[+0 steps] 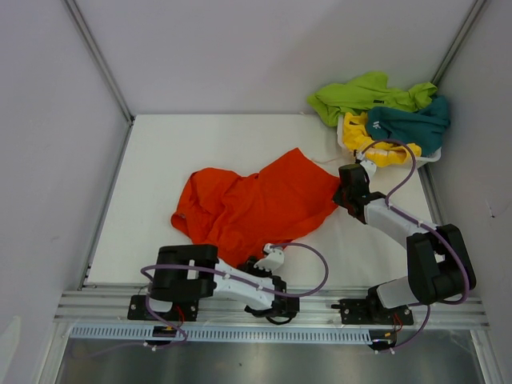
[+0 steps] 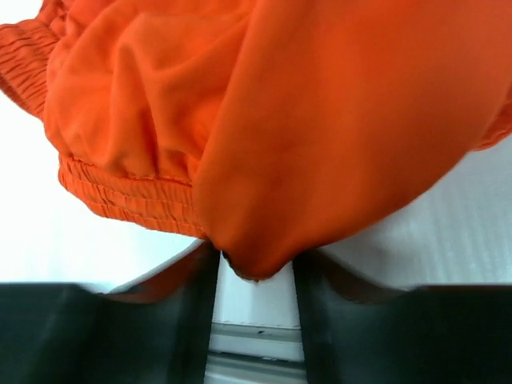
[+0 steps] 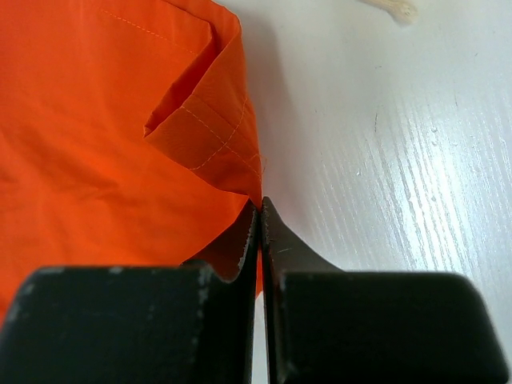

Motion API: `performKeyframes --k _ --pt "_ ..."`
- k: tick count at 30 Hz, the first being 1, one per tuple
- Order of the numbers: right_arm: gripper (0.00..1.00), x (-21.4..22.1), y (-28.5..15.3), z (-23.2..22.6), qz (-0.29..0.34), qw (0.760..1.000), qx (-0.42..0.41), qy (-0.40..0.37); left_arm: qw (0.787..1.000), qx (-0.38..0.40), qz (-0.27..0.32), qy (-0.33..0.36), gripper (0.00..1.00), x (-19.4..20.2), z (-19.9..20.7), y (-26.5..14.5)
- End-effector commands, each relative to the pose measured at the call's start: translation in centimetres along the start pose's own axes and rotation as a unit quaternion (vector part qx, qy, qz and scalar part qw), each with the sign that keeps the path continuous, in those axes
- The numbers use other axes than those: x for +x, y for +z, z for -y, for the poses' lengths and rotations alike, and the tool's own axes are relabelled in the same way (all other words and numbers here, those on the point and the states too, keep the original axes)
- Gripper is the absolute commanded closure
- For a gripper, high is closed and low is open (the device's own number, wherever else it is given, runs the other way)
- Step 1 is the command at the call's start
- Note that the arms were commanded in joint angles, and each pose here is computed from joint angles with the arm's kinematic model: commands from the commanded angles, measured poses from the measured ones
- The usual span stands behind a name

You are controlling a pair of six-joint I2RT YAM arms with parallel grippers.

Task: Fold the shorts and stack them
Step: Flatten the shorts out

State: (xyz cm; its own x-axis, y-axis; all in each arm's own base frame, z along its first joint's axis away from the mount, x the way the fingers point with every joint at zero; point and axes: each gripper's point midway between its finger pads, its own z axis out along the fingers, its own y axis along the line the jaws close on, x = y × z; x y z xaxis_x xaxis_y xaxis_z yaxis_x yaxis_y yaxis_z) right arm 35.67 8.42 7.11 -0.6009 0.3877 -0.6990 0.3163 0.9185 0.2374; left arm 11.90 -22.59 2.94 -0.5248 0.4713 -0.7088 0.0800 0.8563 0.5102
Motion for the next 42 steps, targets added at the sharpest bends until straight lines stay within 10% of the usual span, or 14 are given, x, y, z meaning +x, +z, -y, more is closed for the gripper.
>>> performKeyframes --k 1,4,10,15,24,32,42 --pt "1.00 -0.5 0.2 -0.6 0.013 1.000 -0.009 -0.002 0.999 0.015 0.023 -0.017 0.70 -1.7 1.6 0.2" --pt "1.00 -0.5 0.2 -0.5 0.012 1.000 -0.009 -0.003 1.000 0.012 0.018 -0.015 1.00 -1.8 1.3 0.4" --pt "1.00 -0.6 0.2 -0.4 0.012 1.000 -0.006 -0.006 0.988 0.150 0.009 0.029 1.00 -3.5 1.8 -1.5" --pt "1.00 -0.3 0.2 -0.4 0.008 1.000 -0.004 -0.008 0.924 0.375 -0.065 -0.016 1.00 -4.5 3.4 -5.2" --pt "1.00 -0.1 0.6 0.0 -0.002 1.000 0.012 -0.015 0.821 0.537 -0.178 -0.072 1.00 -3.9 2.8 -5.0" --pt "1.00 -1.4 0.1 2.1 0.033 0.997 0.064 0.002 0.811 0.526 -0.255 -0.033 1.00 0.2 4.0 -4.1" --pt "1.00 -1.4 0.4 2.9 0.030 0.997 0.070 0.021 0.870 0.396 -0.275 0.105 1.00 3.1 2.2 -4.2"
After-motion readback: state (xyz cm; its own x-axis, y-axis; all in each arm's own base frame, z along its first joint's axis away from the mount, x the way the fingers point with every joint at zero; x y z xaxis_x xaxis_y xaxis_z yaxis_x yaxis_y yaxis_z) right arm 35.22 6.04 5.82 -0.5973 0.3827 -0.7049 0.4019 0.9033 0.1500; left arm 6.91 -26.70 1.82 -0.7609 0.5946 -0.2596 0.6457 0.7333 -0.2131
